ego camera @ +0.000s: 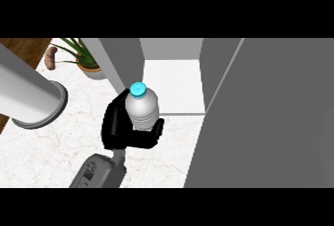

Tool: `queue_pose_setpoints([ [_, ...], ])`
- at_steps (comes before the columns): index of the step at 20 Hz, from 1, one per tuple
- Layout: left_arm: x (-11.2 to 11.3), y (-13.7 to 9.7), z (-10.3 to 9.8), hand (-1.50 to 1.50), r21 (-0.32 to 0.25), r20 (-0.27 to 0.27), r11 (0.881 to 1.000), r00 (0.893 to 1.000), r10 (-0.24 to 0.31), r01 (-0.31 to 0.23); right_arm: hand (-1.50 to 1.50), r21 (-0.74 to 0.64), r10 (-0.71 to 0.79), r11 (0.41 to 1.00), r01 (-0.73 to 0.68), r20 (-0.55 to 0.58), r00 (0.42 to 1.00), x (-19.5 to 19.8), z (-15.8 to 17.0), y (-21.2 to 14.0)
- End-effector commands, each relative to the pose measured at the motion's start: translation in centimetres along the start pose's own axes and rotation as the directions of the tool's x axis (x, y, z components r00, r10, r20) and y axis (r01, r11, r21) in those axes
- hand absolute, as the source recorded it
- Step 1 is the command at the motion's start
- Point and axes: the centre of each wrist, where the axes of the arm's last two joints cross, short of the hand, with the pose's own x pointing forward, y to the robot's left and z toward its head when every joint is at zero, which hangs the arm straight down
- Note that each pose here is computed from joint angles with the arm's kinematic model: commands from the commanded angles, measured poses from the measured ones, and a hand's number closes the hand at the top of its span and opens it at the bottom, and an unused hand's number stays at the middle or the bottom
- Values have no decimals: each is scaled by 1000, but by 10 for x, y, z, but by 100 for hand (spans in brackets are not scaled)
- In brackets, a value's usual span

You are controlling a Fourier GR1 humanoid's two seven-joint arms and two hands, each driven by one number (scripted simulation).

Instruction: Pick up the bottled water, place it into the cabinet and close the cabinet

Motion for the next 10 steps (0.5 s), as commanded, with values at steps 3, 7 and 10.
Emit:
queue_pose_setpoints([
  [3,13,-35,-31,150,49,69,996,995,-76,73,-150,-15,-7,1000,7,40,999,25,17,-1],
  [7,15,-32,-58,150,53,34,993,993,-111,109,-150,-16,-8,1000,9,44,999,24,20,-3],
  [10,22,-40,-74,150,62,30,990,992,-127,125,-150,-9,-3,1000,3,40,999,27,20,-1],
])
